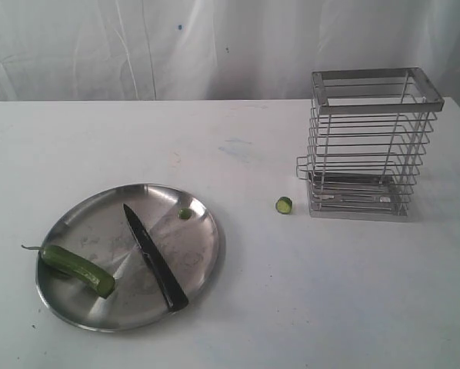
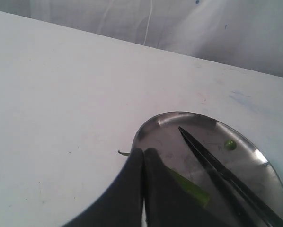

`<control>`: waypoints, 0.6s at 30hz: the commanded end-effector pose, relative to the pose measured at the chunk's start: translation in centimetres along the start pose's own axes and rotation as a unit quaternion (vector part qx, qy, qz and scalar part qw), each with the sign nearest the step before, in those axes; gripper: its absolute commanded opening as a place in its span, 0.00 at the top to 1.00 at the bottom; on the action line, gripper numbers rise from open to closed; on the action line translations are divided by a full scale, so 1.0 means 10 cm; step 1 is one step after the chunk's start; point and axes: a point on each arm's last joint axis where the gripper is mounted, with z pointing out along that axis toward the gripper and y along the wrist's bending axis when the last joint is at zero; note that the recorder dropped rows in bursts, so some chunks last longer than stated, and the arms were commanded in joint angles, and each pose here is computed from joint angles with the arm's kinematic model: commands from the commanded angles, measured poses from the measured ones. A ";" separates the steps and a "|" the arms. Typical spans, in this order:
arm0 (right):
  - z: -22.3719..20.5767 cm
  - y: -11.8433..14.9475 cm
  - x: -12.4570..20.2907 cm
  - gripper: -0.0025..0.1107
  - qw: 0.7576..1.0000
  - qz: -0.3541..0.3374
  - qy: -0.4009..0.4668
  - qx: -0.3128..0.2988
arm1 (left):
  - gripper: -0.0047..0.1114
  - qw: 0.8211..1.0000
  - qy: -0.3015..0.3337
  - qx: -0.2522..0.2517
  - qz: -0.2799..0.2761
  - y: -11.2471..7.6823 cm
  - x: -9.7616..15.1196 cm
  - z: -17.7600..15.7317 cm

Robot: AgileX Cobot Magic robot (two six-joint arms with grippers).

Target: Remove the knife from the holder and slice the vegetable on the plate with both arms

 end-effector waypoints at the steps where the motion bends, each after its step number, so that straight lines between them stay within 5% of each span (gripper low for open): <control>1: 0.00 0.00 0.00 0.98 1.000 -0.004 -0.003 0.002 | 0.96 1.000 -0.001 -0.001 0.003 0.00 0.00 0.00; 5: 0.00 0.00 0.00 0.98 1.000 -0.004 -0.003 0.002 | 0.96 1.000 0.013 -0.004 0.003 0.01 0.03 0.00; 9: 0.00 0.00 0.00 0.98 1.000 -0.004 -0.003 0.002 | 0.96 0.995 0.044 -0.024 0.084 0.10 0.22 0.08; 13: 0.00 0.00 0.00 0.98 1.000 -0.004 -0.003 0.002 | 0.96 0.997 0.011 -0.021 0.075 0.18 0.45 0.22; 18: 0.00 0.00 0.00 0.98 1.000 -0.004 -0.004 0.002 | 0.96 0.990 0.095 -0.025 0.103 0.20 0.61 0.20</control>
